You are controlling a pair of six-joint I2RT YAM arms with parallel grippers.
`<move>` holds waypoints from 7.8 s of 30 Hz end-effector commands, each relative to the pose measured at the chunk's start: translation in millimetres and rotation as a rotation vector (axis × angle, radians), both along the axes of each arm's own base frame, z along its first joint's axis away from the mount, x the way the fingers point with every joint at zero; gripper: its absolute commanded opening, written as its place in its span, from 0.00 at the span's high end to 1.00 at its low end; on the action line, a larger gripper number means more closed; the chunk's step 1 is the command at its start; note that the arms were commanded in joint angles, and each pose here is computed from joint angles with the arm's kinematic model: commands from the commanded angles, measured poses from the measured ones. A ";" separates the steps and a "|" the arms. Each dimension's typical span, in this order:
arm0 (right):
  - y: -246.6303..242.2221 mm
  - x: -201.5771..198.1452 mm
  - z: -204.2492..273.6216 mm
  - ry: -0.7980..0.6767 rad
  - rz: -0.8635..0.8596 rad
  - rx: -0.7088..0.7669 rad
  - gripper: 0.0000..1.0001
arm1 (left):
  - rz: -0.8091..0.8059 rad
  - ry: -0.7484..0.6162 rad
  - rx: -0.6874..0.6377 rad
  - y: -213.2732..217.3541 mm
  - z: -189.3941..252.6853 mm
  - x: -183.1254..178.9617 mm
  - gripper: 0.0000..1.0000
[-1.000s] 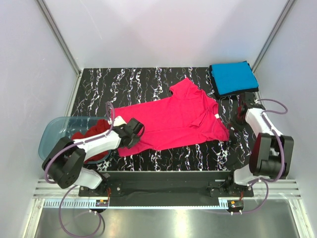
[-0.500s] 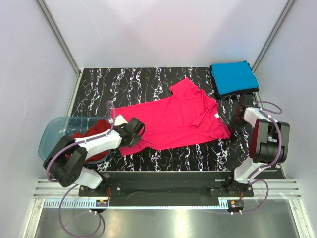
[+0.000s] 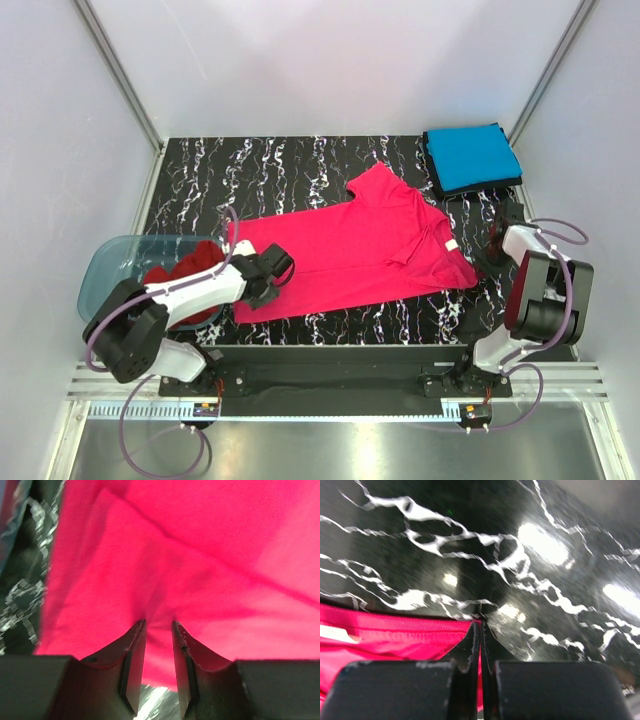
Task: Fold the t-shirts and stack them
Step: Fold the tshirt
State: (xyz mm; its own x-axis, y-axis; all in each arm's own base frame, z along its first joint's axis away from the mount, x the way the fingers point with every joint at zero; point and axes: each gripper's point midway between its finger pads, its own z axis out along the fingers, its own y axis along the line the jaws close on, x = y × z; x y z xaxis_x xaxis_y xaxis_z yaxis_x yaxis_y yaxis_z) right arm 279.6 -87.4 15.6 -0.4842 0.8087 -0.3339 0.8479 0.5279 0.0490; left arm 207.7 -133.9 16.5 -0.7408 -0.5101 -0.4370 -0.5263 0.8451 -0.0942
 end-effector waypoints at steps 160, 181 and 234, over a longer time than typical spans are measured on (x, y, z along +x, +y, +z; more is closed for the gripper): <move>242.2 379.1 22.8 -0.550 0.957 -0.012 0.42 | -0.784 -0.367 -0.087 -74.6 132.7 30.7 0.33; 231.7 379.7 23.8 -0.546 1.005 -0.019 1.00 | -0.883 -0.396 -0.165 -94.0 162.8 27.9 0.33; 200.8 318.7 232.2 -1.040 0.965 0.051 1.00 | -0.647 0.028 0.118 85.6 34.6 322.4 0.49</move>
State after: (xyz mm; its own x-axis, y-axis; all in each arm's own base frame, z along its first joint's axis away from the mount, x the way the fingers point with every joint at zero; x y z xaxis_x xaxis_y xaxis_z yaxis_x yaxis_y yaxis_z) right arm 601.8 113.5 189.6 -0.5144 0.2973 -0.8043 -0.2127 0.8644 0.4556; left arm 519.9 -48.5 39.9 -0.9085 0.0879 -0.4085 0.0915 0.9957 0.0107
